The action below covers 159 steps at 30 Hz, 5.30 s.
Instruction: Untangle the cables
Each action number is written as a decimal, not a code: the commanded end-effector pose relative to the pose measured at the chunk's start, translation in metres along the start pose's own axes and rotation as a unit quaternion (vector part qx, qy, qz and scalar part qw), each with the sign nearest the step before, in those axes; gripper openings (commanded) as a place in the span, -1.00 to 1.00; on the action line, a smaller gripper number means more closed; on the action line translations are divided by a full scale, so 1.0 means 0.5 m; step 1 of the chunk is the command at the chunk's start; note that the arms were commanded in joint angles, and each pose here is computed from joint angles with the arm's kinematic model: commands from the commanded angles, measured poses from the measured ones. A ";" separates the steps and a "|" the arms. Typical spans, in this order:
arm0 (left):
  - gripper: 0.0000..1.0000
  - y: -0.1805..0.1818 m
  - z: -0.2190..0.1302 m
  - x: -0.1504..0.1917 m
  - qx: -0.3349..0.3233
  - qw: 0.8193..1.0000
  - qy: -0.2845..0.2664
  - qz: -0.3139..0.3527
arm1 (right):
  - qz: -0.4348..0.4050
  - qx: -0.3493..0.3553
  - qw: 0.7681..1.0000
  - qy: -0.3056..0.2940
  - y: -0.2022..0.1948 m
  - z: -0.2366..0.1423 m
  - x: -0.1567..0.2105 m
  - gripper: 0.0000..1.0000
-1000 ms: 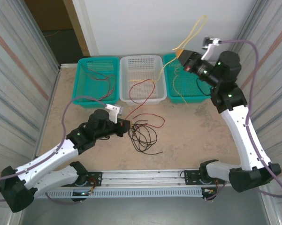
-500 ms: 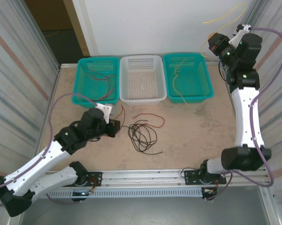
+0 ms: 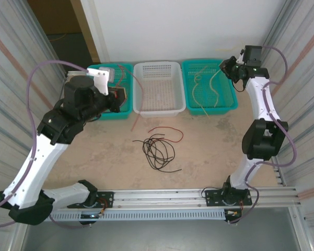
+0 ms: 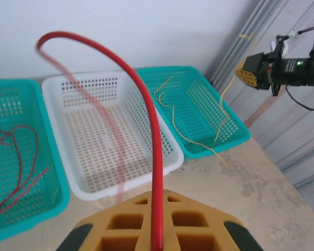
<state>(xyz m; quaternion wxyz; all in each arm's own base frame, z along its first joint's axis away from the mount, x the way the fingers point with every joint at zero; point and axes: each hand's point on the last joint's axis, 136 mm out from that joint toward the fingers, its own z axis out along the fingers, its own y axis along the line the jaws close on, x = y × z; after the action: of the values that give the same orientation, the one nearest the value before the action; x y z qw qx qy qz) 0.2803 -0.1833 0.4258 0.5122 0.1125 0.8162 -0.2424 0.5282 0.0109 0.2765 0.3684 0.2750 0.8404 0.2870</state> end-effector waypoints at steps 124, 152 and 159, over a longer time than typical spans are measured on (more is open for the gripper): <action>-0.32 -0.045 0.073 0.227 0.159 0.986 0.034 -0.046 | -0.424 -0.192 0.881 0.091 0.342 -0.371 0.654 -0.99; -1.00 0.000 0.055 0.154 0.072 0.996 -0.029 0.053 | -0.425 -0.223 0.872 0.100 0.375 -0.400 0.654 -0.96; -1.00 0.023 0.019 0.181 -0.008 0.980 -0.003 0.200 | -0.448 -0.206 0.864 0.099 0.369 -0.397 0.648 -0.96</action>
<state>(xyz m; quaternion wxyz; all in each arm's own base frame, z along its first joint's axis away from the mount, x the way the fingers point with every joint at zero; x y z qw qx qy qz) 0.2570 -0.2035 0.3322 0.5335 0.2286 0.7838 -0.2209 0.2345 0.3022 0.3552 0.4086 -0.2253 0.8335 0.2958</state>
